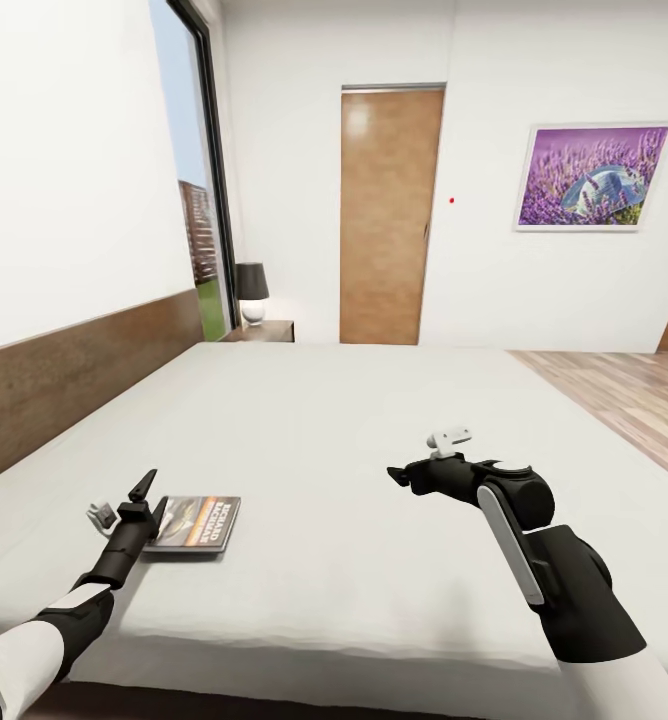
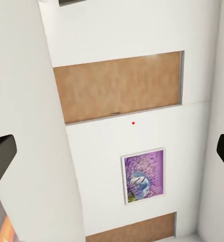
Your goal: In the bedroom, move the book from the bed onto either nightstand, and place the two sandals side by side next to the bed.
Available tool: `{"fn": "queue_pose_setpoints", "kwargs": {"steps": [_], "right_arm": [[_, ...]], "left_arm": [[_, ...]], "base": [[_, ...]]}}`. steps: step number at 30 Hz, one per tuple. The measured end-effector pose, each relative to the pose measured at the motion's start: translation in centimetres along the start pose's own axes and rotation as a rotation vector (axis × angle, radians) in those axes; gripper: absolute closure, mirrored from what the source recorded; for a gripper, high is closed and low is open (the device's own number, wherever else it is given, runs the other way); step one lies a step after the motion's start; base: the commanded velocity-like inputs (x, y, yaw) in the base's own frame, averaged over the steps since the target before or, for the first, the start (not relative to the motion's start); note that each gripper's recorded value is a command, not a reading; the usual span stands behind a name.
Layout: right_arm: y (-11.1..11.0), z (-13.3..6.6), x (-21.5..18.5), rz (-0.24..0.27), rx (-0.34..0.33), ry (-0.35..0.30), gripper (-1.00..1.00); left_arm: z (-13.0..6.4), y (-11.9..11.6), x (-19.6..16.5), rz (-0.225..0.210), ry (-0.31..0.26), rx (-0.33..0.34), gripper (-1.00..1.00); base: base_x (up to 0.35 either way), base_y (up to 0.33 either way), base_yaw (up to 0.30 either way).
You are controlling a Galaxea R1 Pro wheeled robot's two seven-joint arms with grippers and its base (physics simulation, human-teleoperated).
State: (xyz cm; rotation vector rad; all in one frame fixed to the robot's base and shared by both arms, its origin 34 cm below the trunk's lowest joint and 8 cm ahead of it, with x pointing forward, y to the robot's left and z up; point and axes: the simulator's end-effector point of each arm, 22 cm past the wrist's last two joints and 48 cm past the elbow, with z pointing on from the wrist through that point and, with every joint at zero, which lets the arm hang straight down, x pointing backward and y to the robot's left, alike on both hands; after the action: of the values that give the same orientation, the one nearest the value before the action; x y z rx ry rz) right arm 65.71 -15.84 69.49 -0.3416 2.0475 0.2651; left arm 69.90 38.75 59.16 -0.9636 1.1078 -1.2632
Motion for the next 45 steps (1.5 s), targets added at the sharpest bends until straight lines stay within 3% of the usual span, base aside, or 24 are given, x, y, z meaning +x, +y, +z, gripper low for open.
{"fn": "queue_pose_setpoints", "kwargs": {"steps": [45], "right_arm": [[-0.01,0.03,0.04,0.000,0.000,0.001,-1.00]], "left_arm": [[0.05,0.27,-0.67,0.013,-0.017,-0.016,-1.00]], "base": [[0.012,0.000,0.000]]}}
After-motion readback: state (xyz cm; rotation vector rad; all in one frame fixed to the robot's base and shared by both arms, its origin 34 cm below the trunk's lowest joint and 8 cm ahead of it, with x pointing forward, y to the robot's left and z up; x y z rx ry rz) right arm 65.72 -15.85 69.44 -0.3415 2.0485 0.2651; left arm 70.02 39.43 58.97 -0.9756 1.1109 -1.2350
